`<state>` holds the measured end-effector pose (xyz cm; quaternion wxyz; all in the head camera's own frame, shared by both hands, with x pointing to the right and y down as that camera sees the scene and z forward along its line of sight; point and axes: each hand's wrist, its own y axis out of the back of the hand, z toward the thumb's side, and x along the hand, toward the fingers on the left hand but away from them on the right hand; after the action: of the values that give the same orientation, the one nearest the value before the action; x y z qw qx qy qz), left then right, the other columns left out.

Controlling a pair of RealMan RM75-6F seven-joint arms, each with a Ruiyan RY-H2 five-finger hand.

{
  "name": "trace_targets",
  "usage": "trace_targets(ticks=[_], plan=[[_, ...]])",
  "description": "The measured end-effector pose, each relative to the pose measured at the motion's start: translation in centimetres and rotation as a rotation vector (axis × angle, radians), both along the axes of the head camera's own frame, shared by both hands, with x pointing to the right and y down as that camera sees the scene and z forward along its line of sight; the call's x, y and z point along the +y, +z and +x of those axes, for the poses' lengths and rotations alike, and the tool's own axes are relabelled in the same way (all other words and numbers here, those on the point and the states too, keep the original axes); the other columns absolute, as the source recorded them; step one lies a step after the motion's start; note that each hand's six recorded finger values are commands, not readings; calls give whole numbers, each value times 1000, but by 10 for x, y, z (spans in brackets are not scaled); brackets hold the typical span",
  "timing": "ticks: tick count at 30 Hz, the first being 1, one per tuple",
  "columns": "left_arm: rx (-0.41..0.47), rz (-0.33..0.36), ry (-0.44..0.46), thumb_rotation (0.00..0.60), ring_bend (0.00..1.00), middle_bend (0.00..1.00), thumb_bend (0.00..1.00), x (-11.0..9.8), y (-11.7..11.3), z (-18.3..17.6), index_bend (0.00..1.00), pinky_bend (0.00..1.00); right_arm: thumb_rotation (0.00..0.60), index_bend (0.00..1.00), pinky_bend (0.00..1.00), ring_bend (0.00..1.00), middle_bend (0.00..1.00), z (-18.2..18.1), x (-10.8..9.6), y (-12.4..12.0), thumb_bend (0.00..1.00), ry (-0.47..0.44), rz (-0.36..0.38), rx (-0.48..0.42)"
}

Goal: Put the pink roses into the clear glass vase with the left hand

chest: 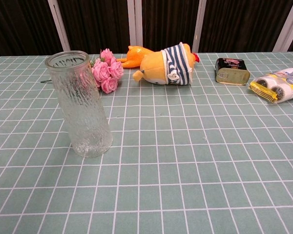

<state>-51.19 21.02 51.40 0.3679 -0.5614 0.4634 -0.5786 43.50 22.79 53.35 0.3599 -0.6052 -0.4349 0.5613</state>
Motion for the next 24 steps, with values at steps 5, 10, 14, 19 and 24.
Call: trace_targets(ticks=[5, 10, 14, 19, 24], plan=[[1, -33, 9, 600, 0, 72, 165, -4, 8, 0, 83, 57, 600, 252, 36, 132, 111, 2, -1, -1, 308, 10, 3, -8], [-40, -59, 24, 600, 0, 65, 164, -27, 17, -5, 71, 57, 600, 252, 36, 132, 111, 2, -1, -1, 308, 10, 2, -13], [-40, -114, 54, 600, 0, 64, 164, -53, 29, -2, 67, 56, 600, 252, 36, 132, 112, 3, -1, 0, 308, 11, -1, -7], [-54, -203, 128, 600, 0, 60, 164, -96, 48, 16, 60, 55, 600, 252, 36, 132, 111, 5, -1, 2, 307, 20, -7, 14], [-80, -257, 153, 600, 0, 58, 164, -135, 61, 31, 55, 54, 600, 252, 36, 132, 112, 9, -1, 5, 307, 32, -15, 35]])
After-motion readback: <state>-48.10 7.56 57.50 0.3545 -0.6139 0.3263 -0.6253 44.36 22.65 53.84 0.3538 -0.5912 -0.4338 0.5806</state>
